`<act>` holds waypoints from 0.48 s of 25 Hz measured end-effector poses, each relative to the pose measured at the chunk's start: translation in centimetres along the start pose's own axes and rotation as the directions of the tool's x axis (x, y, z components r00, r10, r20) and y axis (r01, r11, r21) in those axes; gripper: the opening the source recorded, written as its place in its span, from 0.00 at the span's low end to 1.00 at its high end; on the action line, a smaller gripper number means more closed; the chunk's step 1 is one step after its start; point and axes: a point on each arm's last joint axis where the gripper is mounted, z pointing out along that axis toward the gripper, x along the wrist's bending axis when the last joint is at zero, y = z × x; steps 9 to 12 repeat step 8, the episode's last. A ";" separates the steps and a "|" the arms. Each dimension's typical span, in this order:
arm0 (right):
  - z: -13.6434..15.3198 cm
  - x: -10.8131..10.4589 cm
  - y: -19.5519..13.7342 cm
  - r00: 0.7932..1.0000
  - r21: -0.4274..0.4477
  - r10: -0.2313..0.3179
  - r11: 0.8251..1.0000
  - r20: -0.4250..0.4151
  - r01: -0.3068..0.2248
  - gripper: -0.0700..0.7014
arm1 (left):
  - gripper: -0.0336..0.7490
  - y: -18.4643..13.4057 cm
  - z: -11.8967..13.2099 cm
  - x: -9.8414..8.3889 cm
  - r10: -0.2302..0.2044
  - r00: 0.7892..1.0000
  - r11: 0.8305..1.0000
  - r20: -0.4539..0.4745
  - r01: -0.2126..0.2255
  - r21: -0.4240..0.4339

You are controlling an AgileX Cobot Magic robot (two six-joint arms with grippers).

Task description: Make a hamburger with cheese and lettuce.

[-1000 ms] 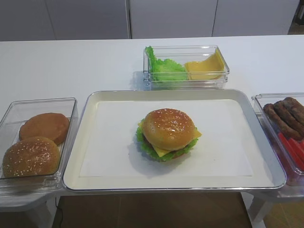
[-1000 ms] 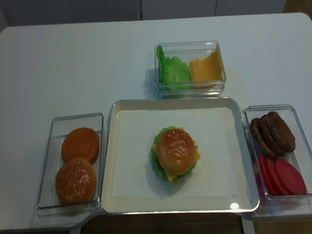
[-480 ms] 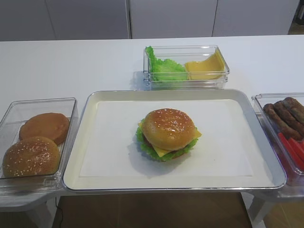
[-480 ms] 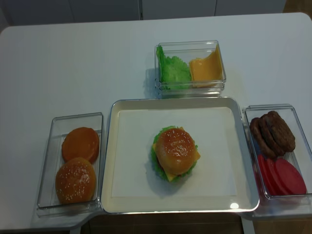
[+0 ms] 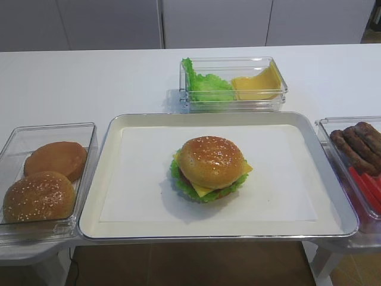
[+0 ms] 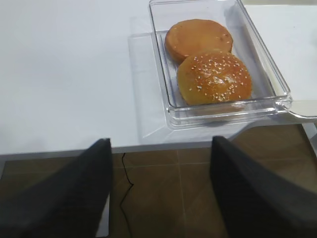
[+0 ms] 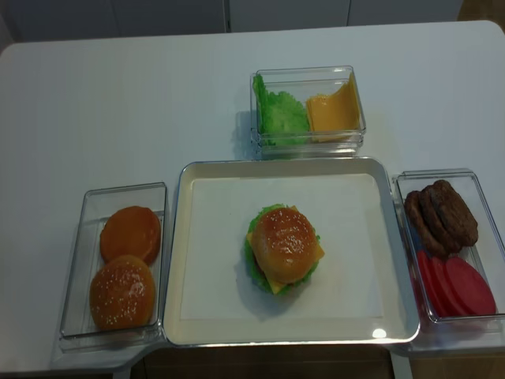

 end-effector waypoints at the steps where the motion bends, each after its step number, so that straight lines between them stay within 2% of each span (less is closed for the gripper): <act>1: 0.0 0.0 0.0 1.000 0.000 0.000 1.000 0.000 0.000 0.67 | 0.63 0.0 0.0 0.0 0.000 1.000 1.000 0.000 0.000 0.000; 12: 0.0 0.0 0.0 1.000 0.000 0.000 1.000 0.000 0.000 0.67 | 0.63 0.0 0.0 0.0 0.000 1.000 1.000 0.000 0.000 -0.002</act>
